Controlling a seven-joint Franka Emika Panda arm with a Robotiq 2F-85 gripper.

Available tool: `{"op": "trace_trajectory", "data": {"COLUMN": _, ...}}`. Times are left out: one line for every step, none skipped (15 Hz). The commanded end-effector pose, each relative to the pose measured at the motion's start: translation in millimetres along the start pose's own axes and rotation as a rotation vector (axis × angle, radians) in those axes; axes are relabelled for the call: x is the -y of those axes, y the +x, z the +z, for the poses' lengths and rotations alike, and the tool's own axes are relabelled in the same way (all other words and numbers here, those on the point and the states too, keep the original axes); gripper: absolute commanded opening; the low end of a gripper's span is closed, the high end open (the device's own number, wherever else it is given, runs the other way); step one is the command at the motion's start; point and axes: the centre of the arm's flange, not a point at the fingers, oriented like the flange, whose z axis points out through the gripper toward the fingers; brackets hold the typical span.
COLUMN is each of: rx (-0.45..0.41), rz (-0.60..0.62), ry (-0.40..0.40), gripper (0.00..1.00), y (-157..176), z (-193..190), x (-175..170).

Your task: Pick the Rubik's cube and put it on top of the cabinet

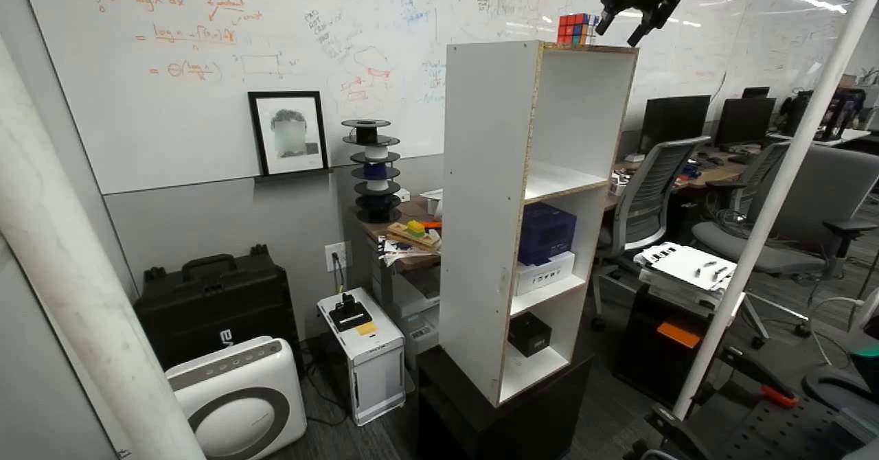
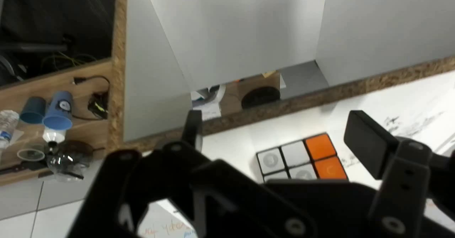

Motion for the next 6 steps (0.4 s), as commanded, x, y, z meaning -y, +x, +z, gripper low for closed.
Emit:
{"op": "trace_trajectory", "data": {"rx": 0.145, "rz": -0.023, "ry": -0.030, "gripper": 1.00, "y": -25, "z": -34, "x": -1}}
{"op": "trace_trajectory", "data": {"rx": 0.204, "rz": -0.028, "ry": -0.052, "gripper": 1.00, "y": -32, "z": -36, "x": -2}}
{"op": "trace_trajectory", "data": {"rx": 0.262, "rz": -0.036, "ry": -0.087, "gripper": 1.00, "y": -41, "z": -36, "x": -3}}
{"op": "trace_trajectory", "data": {"rx": 0.318, "rz": -0.041, "ry": -0.114, "gripper": 1.00, "y": -50, "z": -33, "x": -8}}
{"op": "trace_trajectory", "data": {"rx": 0.260, "rz": -0.035, "ry": -0.072, "gripper": 1.00, "y": -41, "z": -25, "x": -11}}
{"op": "trace_trajectory", "data": {"rx": 0.277, "rz": -0.035, "ry": -0.076, "gripper": 1.00, "y": -44, "z": -25, "x": -12}}
